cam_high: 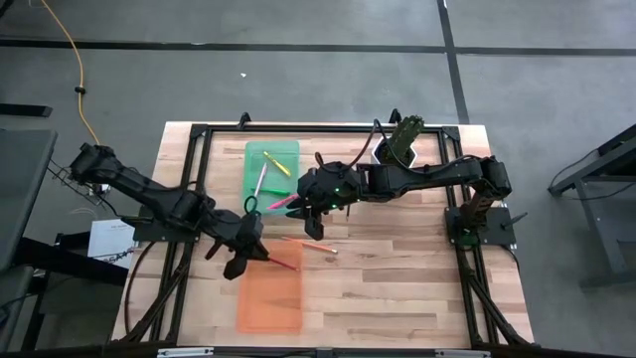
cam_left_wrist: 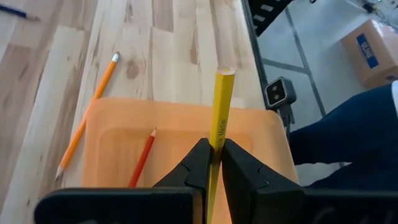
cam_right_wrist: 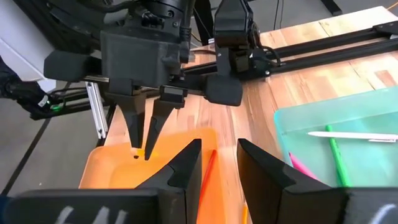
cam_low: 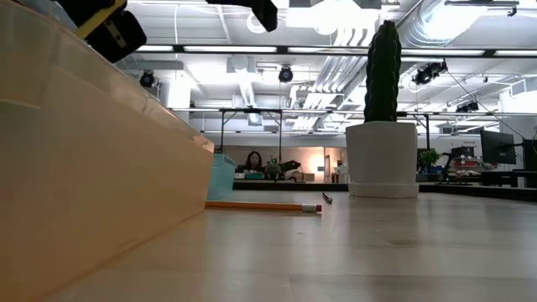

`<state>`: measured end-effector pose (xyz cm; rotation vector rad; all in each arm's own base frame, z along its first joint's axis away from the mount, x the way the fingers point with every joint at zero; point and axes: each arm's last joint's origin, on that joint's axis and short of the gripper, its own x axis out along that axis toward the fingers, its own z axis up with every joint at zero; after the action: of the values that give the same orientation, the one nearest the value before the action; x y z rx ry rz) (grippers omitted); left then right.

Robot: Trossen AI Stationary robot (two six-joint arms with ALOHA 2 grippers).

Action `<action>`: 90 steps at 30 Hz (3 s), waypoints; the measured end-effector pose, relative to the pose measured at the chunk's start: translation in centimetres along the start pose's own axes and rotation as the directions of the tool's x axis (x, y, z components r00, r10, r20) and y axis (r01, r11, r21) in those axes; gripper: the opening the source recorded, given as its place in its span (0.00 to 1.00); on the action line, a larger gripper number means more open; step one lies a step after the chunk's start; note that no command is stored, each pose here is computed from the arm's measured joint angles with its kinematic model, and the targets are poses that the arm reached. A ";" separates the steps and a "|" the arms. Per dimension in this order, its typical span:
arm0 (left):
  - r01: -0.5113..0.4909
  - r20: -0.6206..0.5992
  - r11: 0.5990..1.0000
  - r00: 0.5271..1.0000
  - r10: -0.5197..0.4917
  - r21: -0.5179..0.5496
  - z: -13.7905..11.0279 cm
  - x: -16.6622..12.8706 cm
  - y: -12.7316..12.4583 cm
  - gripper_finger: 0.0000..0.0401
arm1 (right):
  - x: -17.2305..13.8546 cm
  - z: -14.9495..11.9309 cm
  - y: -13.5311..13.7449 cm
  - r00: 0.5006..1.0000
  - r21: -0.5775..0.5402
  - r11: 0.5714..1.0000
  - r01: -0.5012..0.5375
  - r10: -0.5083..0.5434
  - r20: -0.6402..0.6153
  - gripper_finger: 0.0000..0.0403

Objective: Sort pens & pencils
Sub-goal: Put the yellow pencil into the orange bin, then put the blue pencil into the orange bin

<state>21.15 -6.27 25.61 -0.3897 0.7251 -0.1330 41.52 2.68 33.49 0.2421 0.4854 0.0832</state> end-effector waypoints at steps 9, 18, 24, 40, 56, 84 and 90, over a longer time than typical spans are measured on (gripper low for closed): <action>-0.014 -0.033 1.000 0.999 0.013 -0.026 -0.2 0.7 0.1 0.05 | 0.0 -0.1 0.0 1.000 -0.017 1.000 -0.003 0.003 -0.012 0.23; -0.016 -0.035 0.999 0.999 0.016 -0.028 -0.2 0.7 0.2 0.05 | 0.0 -0.2 0.0 1.000 -0.023 1.000 -0.005 0.004 -0.017 0.23; -0.023 -0.030 0.999 0.999 0.022 -0.025 -0.2 0.7 0.2 0.10 | 0.0 -0.2 0.0 1.000 -0.022 1.000 -0.008 0.008 -0.018 0.23; -0.027 -0.013 1.000 1.000 0.027 0.004 -0.1 0.7 0.1 0.24 | 0.0 -0.2 0.0 1.000 -0.020 1.000 -0.006 0.006 -0.019 0.23; -0.019 0.335 0.988 0.942 -0.033 0.151 2.5 -2.5 -1.0 0.24 | -0.7 -2.2 -3.1 0.955 -0.025 0.991 0.130 -0.133 -0.265 0.23; -0.355 0.483 0.931 0.832 0.274 0.083 0.8 -9.3 0.8 0.24 | 3.6 -7.7 -7.4 0.777 0.438 0.695 0.570 -0.282 -0.563 0.23; -0.369 0.447 0.924 0.846 0.290 0.099 0.2 -9.5 1.1 0.24 | 3.3 -9.2 -8.4 0.664 0.419 0.569 0.708 -0.334 -0.669 0.23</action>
<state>14.18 -2.79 31.24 -0.1035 0.3321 0.2110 40.33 -3.07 22.04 0.7732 1.1343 -0.6926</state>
